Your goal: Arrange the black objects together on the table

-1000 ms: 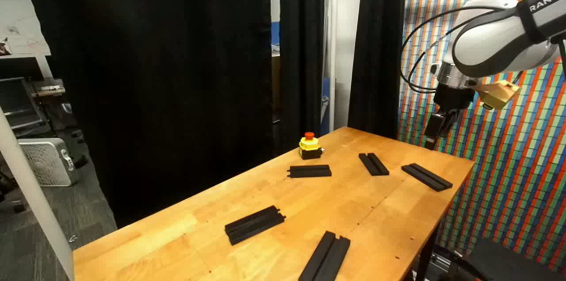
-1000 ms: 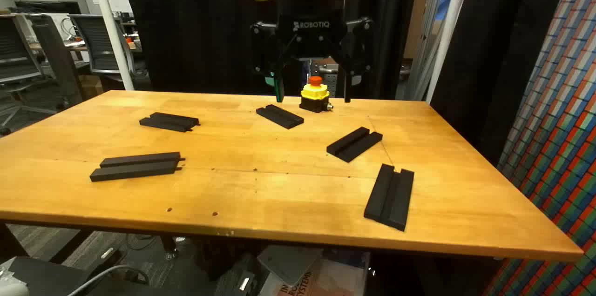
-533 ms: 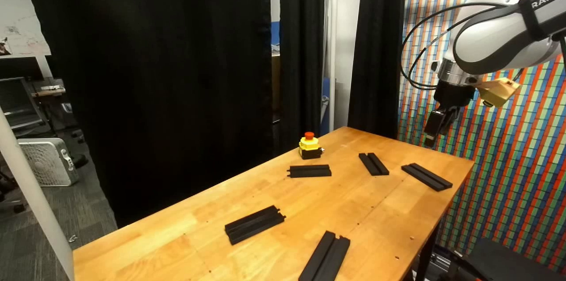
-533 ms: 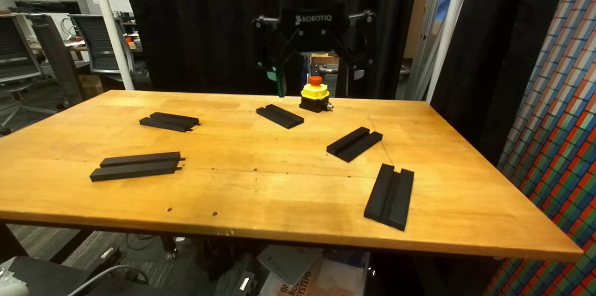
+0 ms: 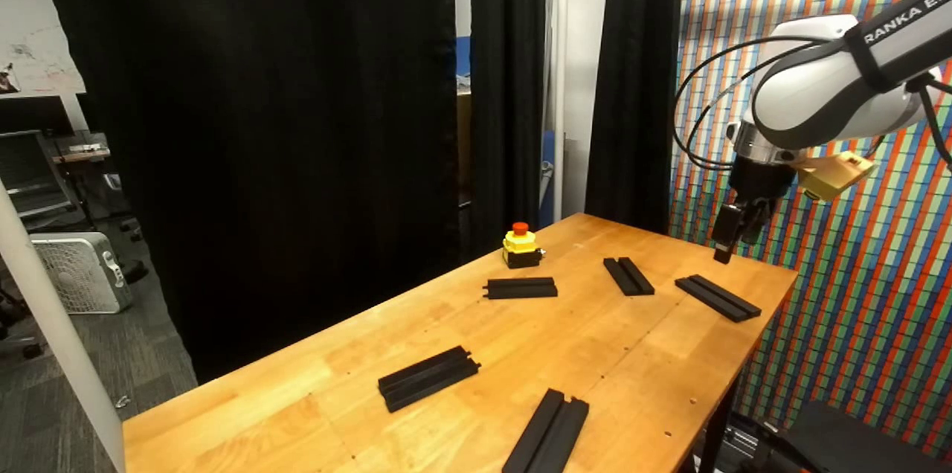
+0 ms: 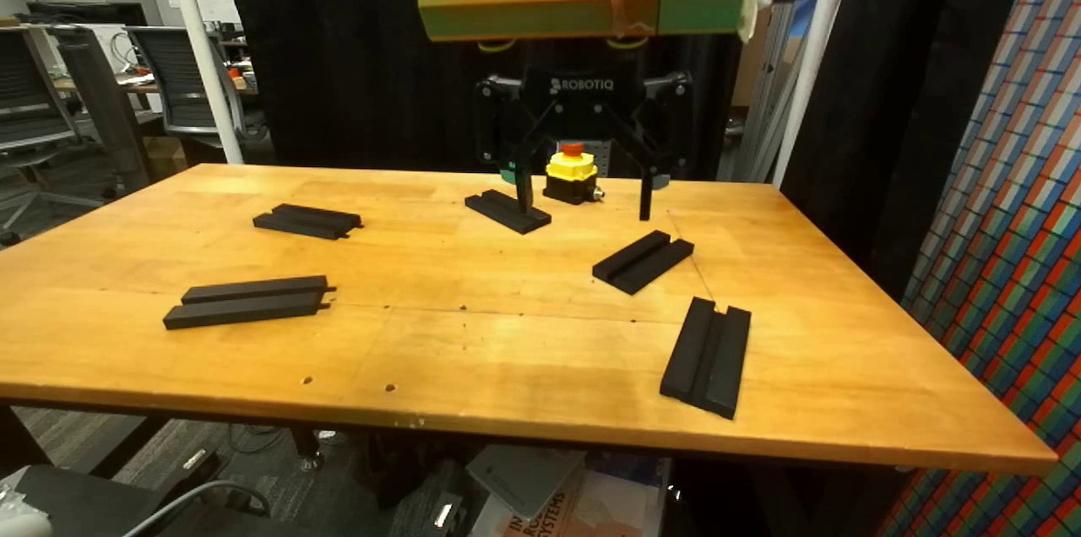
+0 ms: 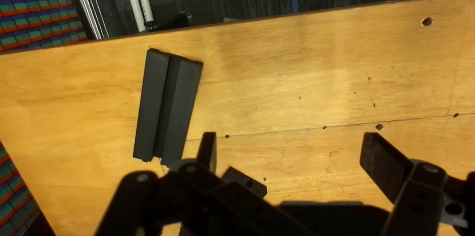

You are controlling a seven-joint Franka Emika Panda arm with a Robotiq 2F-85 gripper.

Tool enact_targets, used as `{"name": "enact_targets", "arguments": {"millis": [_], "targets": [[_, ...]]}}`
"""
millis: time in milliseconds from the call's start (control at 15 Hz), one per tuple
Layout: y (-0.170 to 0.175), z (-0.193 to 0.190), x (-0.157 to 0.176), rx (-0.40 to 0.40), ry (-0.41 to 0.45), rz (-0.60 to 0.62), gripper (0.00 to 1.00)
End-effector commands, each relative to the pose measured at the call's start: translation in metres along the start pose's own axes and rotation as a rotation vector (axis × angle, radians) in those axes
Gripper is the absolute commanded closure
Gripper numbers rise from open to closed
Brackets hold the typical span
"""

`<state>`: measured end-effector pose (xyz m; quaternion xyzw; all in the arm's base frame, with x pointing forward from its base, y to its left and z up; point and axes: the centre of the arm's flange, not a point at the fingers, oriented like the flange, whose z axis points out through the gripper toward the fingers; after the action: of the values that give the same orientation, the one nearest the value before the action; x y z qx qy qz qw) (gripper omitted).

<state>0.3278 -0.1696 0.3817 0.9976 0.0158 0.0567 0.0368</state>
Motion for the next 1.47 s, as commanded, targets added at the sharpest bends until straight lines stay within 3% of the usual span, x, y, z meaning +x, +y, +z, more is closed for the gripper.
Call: {"name": "enact_targets", "arguments": {"millis": [0,600,1067,1400], "targets": [[0.015,0.035,0.005,-0.002,0.006,0.079,0.00],[0.072,0.117,0.003,0.022,-0.029,0.171,0.00],[0.104,0.133,0.022,0.009,-0.020,0.167,0.00],[0.122,0.155,0.032,0.042,-0.026,0.171,0.00]]}}
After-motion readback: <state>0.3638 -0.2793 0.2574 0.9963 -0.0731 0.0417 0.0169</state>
